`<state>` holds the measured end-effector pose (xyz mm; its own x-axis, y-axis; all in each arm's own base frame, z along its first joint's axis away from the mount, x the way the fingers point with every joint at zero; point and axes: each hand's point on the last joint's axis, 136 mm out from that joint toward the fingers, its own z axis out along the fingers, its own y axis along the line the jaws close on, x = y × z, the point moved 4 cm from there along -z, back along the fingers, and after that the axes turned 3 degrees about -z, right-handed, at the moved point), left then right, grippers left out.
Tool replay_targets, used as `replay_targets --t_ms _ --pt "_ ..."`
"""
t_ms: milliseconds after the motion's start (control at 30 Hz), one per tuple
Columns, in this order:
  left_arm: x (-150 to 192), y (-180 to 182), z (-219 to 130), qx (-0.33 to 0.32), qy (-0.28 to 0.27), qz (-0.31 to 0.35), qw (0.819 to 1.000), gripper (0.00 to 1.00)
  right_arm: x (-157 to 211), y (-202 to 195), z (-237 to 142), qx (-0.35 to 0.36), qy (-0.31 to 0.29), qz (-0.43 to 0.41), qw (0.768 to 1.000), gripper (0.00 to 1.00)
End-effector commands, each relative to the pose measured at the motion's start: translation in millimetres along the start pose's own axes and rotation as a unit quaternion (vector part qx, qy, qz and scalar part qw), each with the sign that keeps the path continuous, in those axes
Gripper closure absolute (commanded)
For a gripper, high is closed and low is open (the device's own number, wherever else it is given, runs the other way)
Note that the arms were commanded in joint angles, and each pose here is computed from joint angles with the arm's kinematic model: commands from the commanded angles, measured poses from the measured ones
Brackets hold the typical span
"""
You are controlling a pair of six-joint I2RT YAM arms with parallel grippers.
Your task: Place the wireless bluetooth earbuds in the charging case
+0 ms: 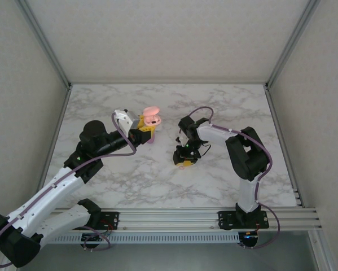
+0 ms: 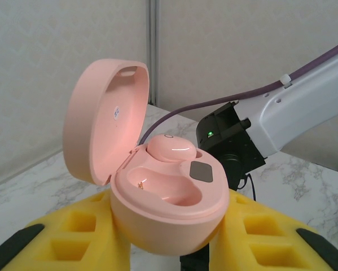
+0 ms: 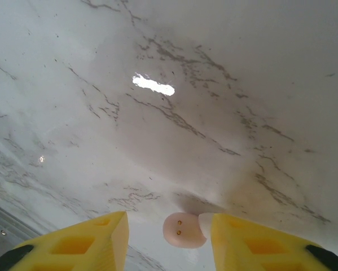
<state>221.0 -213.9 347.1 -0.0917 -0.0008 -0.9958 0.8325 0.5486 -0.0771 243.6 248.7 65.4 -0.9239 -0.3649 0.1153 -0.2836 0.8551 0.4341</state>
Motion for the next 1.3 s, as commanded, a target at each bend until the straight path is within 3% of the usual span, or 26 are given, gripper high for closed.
replay_targets --t_ms 0,333,800,1267 --pt "-21 -3 -2 0.004 -0.024 0.012 1.0 0.83 -2 6 -11 0.01 -0.013 -0.005 1.0 0.57" --pt "-22 -4 -4 0.003 -0.026 0.011 1.0 0.83 -18 8 -5 0.007 -0.009 -0.016 1.0 0.56" --pt "-21 -4 -4 0.005 -0.026 0.011 1.0 0.82 6 -1 11 -0.003 0.033 -0.002 0.999 0.57" --pt "-21 -4 -4 0.005 -0.026 0.012 1.0 0.82 16 4 4 -0.004 0.032 0.007 0.999 0.58"
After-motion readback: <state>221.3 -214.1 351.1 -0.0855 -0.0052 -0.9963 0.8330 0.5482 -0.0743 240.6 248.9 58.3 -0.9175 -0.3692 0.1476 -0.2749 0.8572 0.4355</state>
